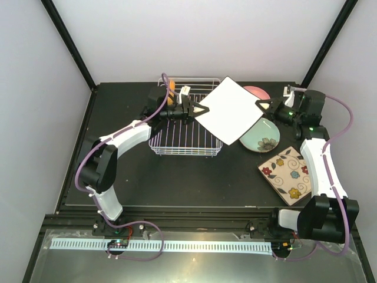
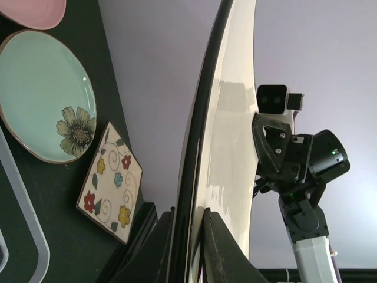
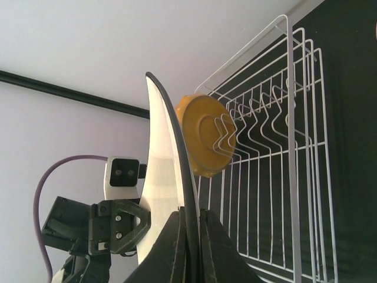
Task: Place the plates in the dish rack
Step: Pick up the plate at the center of the board.
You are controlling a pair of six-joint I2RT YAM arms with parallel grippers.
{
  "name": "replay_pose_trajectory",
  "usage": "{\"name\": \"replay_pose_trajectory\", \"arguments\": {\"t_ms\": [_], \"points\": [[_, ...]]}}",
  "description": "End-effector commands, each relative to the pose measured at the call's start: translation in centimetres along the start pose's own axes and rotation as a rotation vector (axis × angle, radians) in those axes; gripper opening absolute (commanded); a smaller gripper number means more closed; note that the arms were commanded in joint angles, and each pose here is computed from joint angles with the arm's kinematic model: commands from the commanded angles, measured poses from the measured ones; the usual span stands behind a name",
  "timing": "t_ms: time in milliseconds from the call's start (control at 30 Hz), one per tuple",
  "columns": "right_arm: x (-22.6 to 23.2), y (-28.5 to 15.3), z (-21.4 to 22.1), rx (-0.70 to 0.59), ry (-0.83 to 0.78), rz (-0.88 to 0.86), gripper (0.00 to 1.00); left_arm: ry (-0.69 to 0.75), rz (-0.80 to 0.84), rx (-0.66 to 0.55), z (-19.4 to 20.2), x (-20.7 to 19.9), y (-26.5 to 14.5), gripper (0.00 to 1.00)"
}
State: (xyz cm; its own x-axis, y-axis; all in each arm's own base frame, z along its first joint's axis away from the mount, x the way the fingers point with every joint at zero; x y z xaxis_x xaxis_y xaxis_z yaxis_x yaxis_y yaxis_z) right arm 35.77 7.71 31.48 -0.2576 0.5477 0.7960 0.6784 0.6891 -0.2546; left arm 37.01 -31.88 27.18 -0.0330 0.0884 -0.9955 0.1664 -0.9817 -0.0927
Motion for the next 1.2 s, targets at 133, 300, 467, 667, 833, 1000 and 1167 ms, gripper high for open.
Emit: {"name": "replay_pose_trajectory", "arguments": {"t_ms": [133,300,467,667,833,1000,1167], "points": [[2.8,-0.3,3.5,0.156,-0.078,-0.161,0.01,0.071,0.003,0.080,-0.9,-0.6,0.3,0.02],[1.8,-0.8,6.1,0.228,-0.051,-0.160,0.01,0.065,-0.009,0.079,-2.1,-0.2,-0.3,0.02],[1.0,-1.2,8.4,0.287,-0.033,-0.160,0.01,0.068,-0.009,0.066,-3.4,-0.2,-1.2,0.01],[0.9,-1.5,9.5,0.317,-0.020,-0.177,0.01,0.067,-0.008,0.067,-4.1,-0.2,-1.6,0.02],[0.5,-1.3,9.3,0.308,-0.015,-0.164,0.01,0.076,-0.004,0.064,-3.7,-0.5,-1.9,0.15],[1.1,-1.2,8.5,0.278,-0.015,-0.170,0.01,0.084,-0.001,0.050,-3.2,-0.7,-2.2,0.41],[2.8,-1.0,6.8,0.227,-0.019,-0.196,0.01,0.078,-0.004,0.038,-3.2,-0.4,-2.4,0.53]]}}
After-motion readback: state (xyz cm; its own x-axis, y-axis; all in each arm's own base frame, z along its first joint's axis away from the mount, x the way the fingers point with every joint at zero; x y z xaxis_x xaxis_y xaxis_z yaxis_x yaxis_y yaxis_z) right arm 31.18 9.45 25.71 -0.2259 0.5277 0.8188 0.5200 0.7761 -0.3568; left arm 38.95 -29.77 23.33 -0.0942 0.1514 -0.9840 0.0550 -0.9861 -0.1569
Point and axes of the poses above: each gripper's point midway between its finger pads, its own y axis out along the fingers, its own x axis along the line the jaws close on, z = x × y, the point moved 2 cm from there along -y, back along the fingers, and after that the axes turned 12 degrees about -y, right-handed, at the moved point
